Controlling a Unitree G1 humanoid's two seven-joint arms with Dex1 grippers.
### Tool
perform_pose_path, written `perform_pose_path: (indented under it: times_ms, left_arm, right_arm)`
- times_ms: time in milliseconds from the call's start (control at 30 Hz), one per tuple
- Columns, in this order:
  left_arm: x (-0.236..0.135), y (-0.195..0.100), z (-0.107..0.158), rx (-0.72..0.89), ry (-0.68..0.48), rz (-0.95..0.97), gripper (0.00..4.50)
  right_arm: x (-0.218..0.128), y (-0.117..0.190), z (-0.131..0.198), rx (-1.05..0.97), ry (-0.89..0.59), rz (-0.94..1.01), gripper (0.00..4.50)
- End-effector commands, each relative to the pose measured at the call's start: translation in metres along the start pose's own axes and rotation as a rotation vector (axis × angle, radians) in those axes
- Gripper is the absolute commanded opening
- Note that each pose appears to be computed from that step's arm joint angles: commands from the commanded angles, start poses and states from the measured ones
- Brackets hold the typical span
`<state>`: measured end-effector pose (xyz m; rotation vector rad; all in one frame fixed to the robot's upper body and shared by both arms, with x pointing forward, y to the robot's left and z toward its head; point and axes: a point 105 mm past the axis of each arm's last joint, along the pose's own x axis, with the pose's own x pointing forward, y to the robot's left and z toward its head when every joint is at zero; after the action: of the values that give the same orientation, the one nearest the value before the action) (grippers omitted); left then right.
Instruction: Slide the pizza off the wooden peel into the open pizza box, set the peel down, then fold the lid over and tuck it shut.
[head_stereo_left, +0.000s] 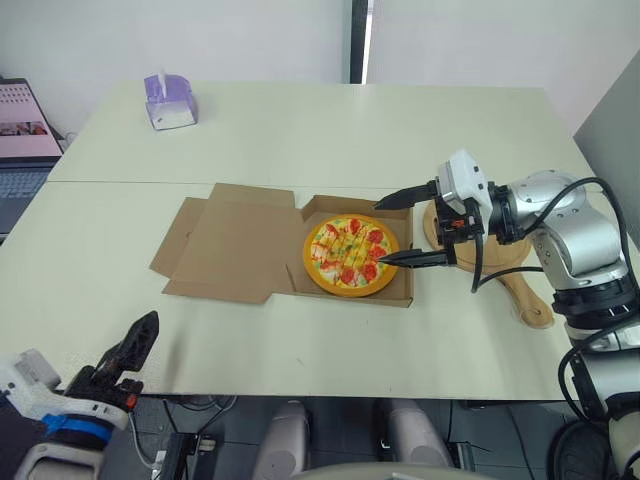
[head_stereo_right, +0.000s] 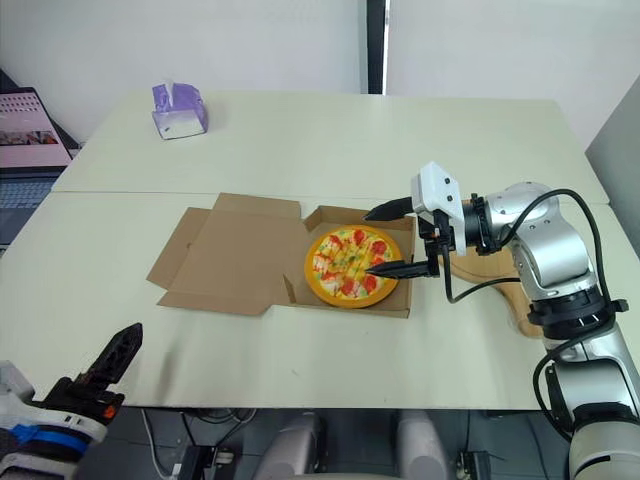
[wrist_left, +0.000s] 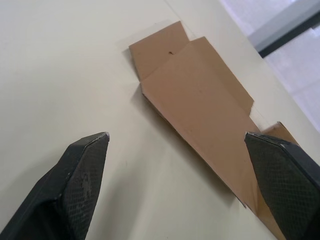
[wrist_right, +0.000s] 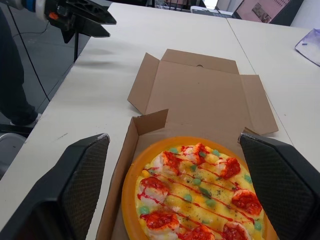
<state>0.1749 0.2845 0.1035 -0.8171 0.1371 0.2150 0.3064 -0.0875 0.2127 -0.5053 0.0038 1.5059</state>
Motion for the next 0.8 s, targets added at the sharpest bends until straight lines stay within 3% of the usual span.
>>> perform_pose_path:
  times_ms: [33,433,733,800]
  left_arm:
    - [0.020,-0.002,0.012,-0.112,-0.064,0.044,4.50]
    - [0.057,-0.027,0.002,-0.312,0.019,0.041,4.50]
    - [0.081,-0.025,-0.006,-0.361,0.031,0.061,4.50]
    - [0.086,-0.025,-0.009,-0.354,0.045,0.055,4.10]
  right_arm:
    - [-0.005,0.000,0.013,-0.036,-0.022,-0.003,4.45]
    - [-0.012,0.005,0.011,-0.022,0.010,-0.020,4.45]
    - [-0.009,0.008,0.012,-0.015,0.014,-0.004,4.45]
    - [-0.008,0.009,0.012,-0.014,0.014,-0.002,4.50]
